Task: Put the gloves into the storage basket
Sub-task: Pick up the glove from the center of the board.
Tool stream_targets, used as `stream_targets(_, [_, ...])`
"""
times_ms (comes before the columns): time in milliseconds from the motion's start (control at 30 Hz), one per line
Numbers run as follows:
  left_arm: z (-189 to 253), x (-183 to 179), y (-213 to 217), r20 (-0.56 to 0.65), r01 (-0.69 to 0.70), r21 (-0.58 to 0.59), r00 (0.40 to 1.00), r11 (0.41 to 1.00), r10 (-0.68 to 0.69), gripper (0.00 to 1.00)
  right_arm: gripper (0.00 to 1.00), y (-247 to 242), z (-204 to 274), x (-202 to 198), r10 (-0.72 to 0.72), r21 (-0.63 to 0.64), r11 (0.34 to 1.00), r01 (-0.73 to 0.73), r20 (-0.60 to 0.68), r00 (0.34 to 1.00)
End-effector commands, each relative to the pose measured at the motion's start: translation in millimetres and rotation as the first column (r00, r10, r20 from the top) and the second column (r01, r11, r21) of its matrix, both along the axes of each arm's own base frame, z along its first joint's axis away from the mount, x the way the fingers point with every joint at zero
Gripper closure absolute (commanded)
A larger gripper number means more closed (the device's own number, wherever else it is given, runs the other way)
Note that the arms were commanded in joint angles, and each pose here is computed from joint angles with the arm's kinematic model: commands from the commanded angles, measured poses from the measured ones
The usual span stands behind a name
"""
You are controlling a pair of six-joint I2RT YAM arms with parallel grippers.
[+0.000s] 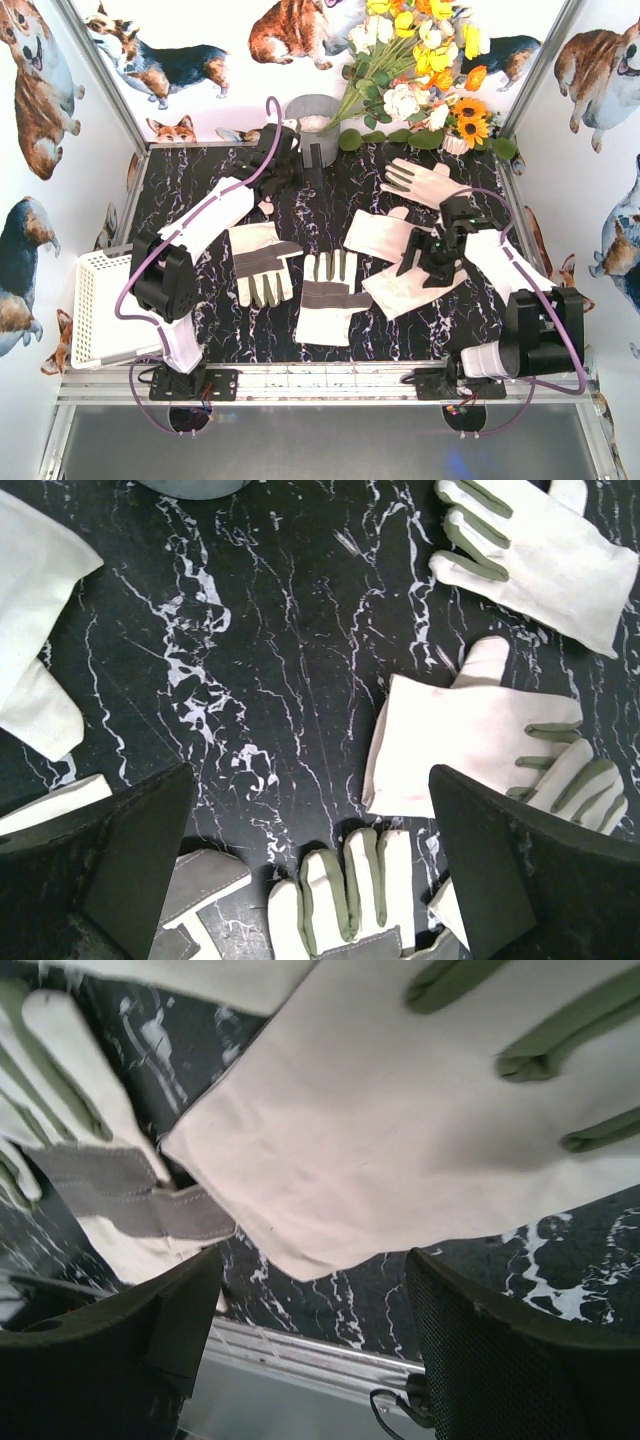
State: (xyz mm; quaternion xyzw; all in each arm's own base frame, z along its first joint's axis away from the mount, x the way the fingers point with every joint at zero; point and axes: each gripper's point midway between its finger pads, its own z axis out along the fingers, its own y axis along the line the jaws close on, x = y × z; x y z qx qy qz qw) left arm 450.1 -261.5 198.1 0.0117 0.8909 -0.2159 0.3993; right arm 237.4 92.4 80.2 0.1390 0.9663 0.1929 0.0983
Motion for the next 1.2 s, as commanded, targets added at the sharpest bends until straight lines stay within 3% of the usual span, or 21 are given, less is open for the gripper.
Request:
stream_targets(0, [-1.1,4.4,7.6,0.031,-0.052,0.02,0.998,0.998,0.052,0.03,0.25,-22.8,4.3,26.2,-0.154,0.017,0.988,0.153,0.093,0.984])
stream_targets(167, [-8.1,-11.1,17.3,0.011,-0.015,0.08,1.0,0.997,0.014,0.03,0.27,-46.0,-1.4,32.6,-0.287,0.019,0.958,0.286,0.103,0.952])
stream_targets(400, [-10.2,-21.8,31.4,0.014,-0.017,0.137,1.0,0.99,0.016,0.03,0.28,-90.9,-13.0,7.2,-0.478,-0.173,0.857,0.486,0.087,0.874])
stream_targets(500, [-8.2,-21.7,31.7,0.024,-0.02,0.133,1.0,0.991,0.017,0.03,0.29,-105.1,-17.1,-3.3,-0.529,-0.196,0.823,0.533,0.076,0.845])
stream_targets(733, [-6.8,-25.4,35.7,0.028,-0.039,0.128,0.999,0.991,0.036,0.03,0.3,-114.1,-20.2,1.3,-0.551,-0.18,0.811,0.556,0.08,0.83])
stream_targets(933, [-9.3,-30.7,43.4,0.03,-0.089,0.114,0.996,0.989,0.086,0.03,0.35,-100.3,-24.1,19.3,-0.562,-0.082,0.822,0.563,0.034,0.826])
stream_targets(1167, [-8.1,-31.4,41.9,0.032,-0.103,0.09,0.994,0.991,0.101,0.03,0.41,-98.4,-41.5,19.8,-0.547,-0.096,0.835,0.542,-0.031,0.837])
